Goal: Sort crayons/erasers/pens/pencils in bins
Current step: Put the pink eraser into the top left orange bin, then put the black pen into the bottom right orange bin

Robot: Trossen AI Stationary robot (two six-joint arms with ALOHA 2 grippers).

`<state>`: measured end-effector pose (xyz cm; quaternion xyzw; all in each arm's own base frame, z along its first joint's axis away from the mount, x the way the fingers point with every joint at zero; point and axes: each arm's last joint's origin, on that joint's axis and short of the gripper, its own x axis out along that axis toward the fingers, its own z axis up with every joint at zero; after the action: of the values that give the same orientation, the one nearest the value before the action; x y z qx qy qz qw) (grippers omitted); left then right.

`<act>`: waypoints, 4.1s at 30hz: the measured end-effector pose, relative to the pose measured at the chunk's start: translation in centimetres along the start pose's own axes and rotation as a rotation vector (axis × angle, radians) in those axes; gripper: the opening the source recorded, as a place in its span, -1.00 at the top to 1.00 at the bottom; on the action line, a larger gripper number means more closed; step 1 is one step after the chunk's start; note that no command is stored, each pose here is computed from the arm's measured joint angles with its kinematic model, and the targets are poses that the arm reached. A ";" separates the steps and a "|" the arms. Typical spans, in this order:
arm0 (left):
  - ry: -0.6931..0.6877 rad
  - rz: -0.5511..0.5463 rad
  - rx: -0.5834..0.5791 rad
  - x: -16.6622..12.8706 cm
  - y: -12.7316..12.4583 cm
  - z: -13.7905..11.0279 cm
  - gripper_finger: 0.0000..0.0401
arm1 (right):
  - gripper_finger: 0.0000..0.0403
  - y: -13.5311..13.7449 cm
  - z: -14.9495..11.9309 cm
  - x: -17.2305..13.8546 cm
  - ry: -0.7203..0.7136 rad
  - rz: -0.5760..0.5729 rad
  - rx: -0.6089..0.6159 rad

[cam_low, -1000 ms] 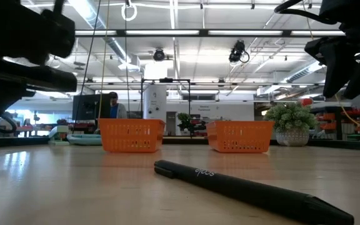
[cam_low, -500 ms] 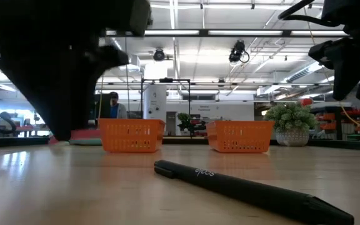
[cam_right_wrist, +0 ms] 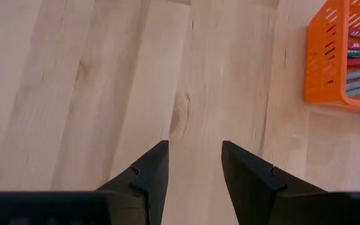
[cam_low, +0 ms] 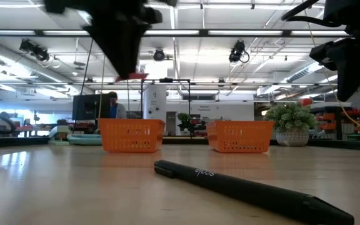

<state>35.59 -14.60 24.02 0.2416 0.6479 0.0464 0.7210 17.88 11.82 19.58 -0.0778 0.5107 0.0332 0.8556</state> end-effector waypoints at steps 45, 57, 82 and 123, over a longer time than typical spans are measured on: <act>0.145 -0.030 -0.280 13.9 13.0 -4.2 0.56 | 0.24 1.4 0.1 -0.4 -0.053 0.079 -0.124; 0.136 -0.052 -0.262 13.9 12.9 -4.1 0.40 | 0.24 1.3 0.2 -0.4 -0.067 0.039 -0.080; 0.171 -0.005 -0.241 13.5 13.1 -4.3 -0.12 | 0.24 1.2 1.6 -1.1 -0.154 -0.011 -0.225; -0.467 0.338 -0.387 4.3 12.9 1.1 0.49 | 0.24 -0.2 -2.4 3.7 -0.464 -0.351 -0.037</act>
<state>40.49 -1.92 25.43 0.2082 0.3953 0.2307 0.8644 17.58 11.09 15.17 -0.1710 0.2795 -0.0889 0.9406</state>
